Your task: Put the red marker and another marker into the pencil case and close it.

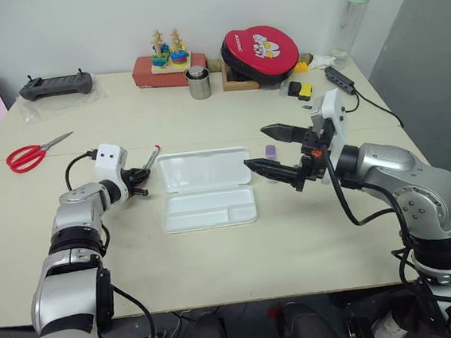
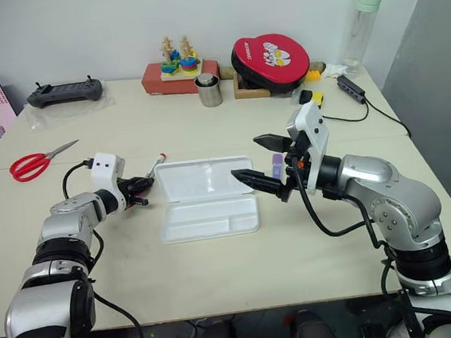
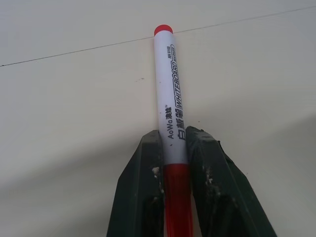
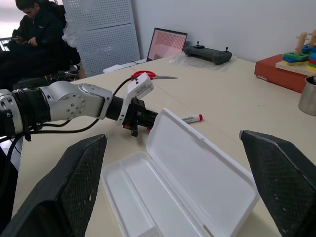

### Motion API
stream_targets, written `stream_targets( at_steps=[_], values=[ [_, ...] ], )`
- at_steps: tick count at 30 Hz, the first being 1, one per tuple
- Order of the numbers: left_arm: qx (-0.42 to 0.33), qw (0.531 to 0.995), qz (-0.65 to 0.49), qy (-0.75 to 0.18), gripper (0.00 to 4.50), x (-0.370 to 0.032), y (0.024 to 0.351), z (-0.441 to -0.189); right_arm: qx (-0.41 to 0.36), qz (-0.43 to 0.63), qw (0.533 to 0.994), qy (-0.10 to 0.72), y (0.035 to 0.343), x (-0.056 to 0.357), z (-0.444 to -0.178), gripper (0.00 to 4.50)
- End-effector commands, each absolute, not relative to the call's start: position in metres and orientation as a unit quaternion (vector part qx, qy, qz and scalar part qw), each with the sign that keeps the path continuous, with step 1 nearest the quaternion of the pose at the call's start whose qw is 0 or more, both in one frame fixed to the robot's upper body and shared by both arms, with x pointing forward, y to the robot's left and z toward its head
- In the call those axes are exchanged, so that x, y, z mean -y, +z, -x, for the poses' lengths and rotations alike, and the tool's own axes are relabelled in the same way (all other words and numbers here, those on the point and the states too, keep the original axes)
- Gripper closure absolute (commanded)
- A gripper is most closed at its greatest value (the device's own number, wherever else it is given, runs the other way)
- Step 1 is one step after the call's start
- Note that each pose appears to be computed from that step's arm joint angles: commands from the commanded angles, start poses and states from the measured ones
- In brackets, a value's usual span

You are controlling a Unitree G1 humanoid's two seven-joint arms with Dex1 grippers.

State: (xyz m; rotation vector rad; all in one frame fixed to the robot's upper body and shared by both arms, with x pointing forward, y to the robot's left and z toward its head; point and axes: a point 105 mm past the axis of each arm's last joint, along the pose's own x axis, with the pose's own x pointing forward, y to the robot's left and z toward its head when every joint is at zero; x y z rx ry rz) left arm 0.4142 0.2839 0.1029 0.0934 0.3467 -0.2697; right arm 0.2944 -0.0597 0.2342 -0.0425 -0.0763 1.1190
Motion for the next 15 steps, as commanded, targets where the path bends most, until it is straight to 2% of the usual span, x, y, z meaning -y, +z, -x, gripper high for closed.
stream_targets(
  at_steps=[1, 4, 5, 7, 9, 12, 15],
  values=[
    [-0.084, 0.987, -0.032, -0.135, 4.08, -0.280, 0.139, -0.421, 0.086, 0.010, 0.838, 0.539, 0.260, 0.064, -0.286, 0.00],
    [0.042, 0.976, -0.036, -0.210, 4.08, -0.256, 0.200, -0.415, 0.099, -0.004, 0.831, 0.548, 0.268, 0.069, -0.281, 0.00],
    [0.082, 0.959, -0.033, -0.271, 4.08, -0.238, 0.224, -0.404, 0.106, -0.010, 0.825, 0.555, 0.273, 0.071, -0.278, 0.00],
    [0.122, 0.922, -0.041, -0.364, 4.08, -0.211, 0.251, -0.380, 0.112, -0.018, 0.815, 0.569, 0.279, 0.075, -0.272, 0.00],
    [0.107, 0.886, -0.083, -0.443, 4.08, -0.188, 0.255, -0.357, 0.112, -0.019, 0.808, 0.578, 0.282, 0.079, -0.267, 0.00],
    [0.042, 0.825, -0.172, -0.536, 4.08, -0.165, 0.238, -0.328, 0.097, 0.001, 0.812, 0.576, 0.276, 0.084, -0.269, 0.00],
    [-0.026, 0.779, -0.254, -0.573, 4.08, -0.159, 0.212, -0.317, 0.084, 0.012, 0.814, 0.575, 0.270, 0.086, -0.271, 0.00]
  ],
)
